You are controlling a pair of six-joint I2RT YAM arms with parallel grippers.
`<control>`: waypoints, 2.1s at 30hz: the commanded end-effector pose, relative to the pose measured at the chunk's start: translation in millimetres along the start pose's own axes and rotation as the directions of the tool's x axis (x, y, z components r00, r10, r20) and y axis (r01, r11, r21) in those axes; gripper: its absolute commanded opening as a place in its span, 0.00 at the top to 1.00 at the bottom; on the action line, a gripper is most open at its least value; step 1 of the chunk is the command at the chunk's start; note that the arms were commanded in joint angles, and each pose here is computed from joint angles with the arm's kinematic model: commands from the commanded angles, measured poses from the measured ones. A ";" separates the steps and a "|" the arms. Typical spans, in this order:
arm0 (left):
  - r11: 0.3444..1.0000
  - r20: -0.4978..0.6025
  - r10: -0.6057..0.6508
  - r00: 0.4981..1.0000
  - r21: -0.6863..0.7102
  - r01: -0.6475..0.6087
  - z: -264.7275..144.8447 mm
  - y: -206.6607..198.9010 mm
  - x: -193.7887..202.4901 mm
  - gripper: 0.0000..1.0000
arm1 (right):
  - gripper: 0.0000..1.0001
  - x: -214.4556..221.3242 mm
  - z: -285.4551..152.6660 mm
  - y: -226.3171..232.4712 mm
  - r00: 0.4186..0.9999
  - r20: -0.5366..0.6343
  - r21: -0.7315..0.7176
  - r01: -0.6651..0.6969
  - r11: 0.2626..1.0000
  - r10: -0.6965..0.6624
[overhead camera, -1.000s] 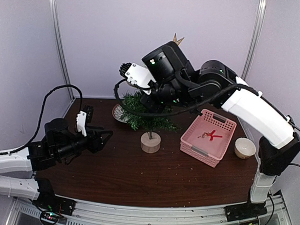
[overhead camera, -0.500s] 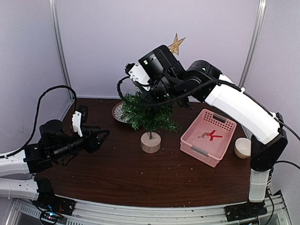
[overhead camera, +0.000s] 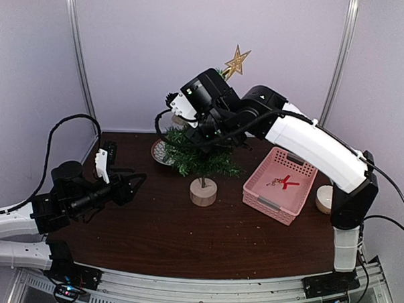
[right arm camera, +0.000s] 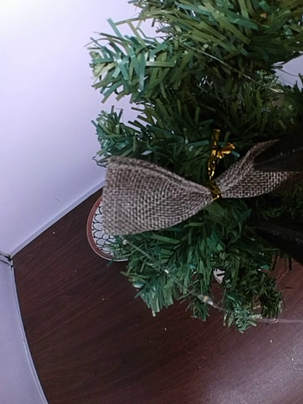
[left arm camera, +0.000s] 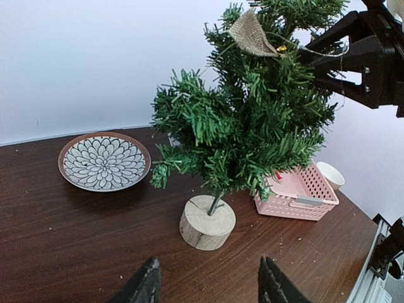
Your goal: Decorate the small christmas tree
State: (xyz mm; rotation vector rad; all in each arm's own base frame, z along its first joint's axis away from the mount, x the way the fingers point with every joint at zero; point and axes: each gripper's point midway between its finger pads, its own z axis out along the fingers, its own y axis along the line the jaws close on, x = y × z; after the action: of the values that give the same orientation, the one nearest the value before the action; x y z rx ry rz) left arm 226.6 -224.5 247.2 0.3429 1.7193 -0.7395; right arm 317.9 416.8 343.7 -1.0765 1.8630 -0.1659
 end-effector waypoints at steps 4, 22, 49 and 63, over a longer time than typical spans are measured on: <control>1.000 0.032 0.017 0.999 -0.011 -0.017 0.5 2.5 -6.5 0.47 | 0.69 -17.4 -31.7 -18.0 0.996 0.079 0.000 -0.049 0.999 0.049; 1.000 0.013 0.021 1.000 -0.011 -0.021 5.0 0.2 -7.0 0.47 | 0.66 -31.0 -82.6 -23.8 0.963 0.259 -0.074 -0.053 0.996 0.071; 0.998 -0.015 0.022 1.000 -0.059 -0.023 14.9 5.5 -8.5 0.44 | 0.64 260.3 7.9 -141.7 0.736 -0.150 0.140 -0.645 0.751 0.660; 0.996 -0.022 0.011 1.000 -0.091 -0.013 18.3 11.0 -6.0 0.43 | 0.72 367.5 105.6 -153.7 0.405 -0.232 0.219 -0.864 0.453 0.884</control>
State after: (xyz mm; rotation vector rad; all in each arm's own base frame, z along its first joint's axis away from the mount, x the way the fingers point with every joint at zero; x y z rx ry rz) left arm 240.8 -229.6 228.2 0.3512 1.8089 -0.6472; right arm 416.1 82.8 131.2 0.0289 2.5019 0.1277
